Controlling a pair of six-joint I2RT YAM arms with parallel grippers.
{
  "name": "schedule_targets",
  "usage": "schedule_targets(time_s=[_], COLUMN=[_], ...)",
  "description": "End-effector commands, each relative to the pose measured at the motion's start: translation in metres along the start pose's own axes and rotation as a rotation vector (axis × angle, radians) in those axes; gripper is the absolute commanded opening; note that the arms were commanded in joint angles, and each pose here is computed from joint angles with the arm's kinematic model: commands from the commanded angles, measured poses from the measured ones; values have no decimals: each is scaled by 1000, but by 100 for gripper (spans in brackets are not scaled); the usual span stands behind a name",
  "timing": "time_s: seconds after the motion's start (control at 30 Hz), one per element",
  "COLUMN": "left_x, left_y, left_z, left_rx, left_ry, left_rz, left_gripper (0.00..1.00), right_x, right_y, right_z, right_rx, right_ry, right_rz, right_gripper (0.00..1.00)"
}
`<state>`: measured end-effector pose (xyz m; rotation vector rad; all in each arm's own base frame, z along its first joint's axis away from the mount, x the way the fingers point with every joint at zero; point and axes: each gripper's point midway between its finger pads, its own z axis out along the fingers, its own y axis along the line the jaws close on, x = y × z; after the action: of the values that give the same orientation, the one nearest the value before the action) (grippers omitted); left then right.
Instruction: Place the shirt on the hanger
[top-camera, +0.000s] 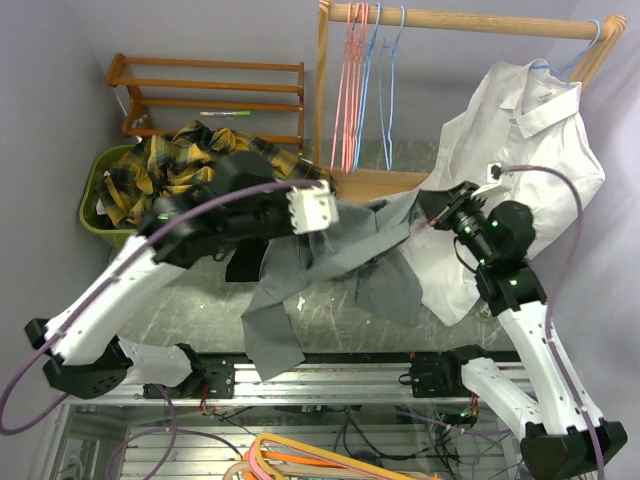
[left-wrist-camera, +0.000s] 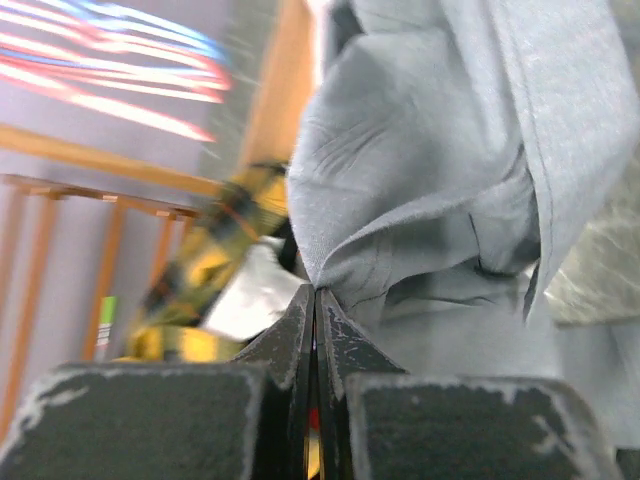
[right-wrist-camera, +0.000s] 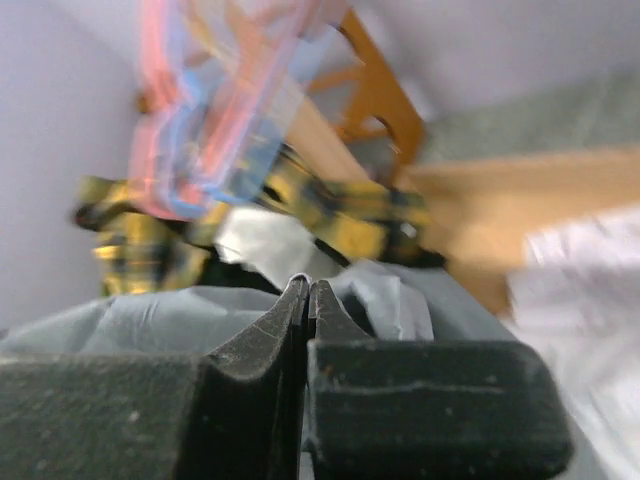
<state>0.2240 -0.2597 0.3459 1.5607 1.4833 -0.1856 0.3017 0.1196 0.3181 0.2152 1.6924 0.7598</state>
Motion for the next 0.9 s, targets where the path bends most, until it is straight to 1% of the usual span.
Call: schedule_targets(time_s=[0.0, 0.07, 0.13, 0.2, 0.3, 0.43, 0.5, 0.53, 0.6, 0.63, 0.7, 0.73, 0.77, 0.8, 0.87], left_x=[-27, -37, -49, -64, -87, -110, -118, -120, -117, -111, -87, -68, -36, -10, 36], left_y=[47, 77, 100, 121, 142, 144, 141, 140, 140, 137, 122, 114, 98, 87, 67], left_z=[-86, -113, -138, -166, -211, -256, -272, -273, -258, -238, -181, -151, -105, -77, -39], left_rx=[-181, -330, -446, -550, -673, -712, -710, -705, -683, -648, -533, -483, -408, -373, -334], left_ry=[-88, -110, -138, -187, -278, -414, -471, -478, -446, -399, -268, -197, -88, -22, 70], left_rz=[-23, -42, -55, -75, -93, -95, -92, -91, -92, -87, -72, -79, -93, -113, -163], left_gripper=[7, 7, 7, 7, 7, 7, 7, 7, 7, 7, 7, 7, 7, 7, 7], right_x=[-69, -102, -128, -143, -150, -154, -163, -169, -180, -181, -173, -163, -152, -134, -90], right_y=[92, 113, 134, 150, 170, 191, 202, 207, 214, 213, 203, 193, 181, 163, 125], right_z=[-35, -45, -54, -56, -56, -72, -83, -86, -90, -88, -80, -74, -70, -61, -44], right_rx=[-317, -335, -369, -403, -471, -577, -606, -610, -604, -592, -559, -537, -506, -463, -382], right_ry=[-126, -192, -240, -248, -214, -217, -240, -251, -259, -250, -229, -209, -194, -164, -78], right_rz=[-138, -181, -199, -186, -157, -154, -183, -204, -228, -226, -202, -181, -159, -129, -67], right_gripper=[0, 0, 0, 0, 0, 0, 0, 0, 0, 0, 0, 0, 0, 0, 0])
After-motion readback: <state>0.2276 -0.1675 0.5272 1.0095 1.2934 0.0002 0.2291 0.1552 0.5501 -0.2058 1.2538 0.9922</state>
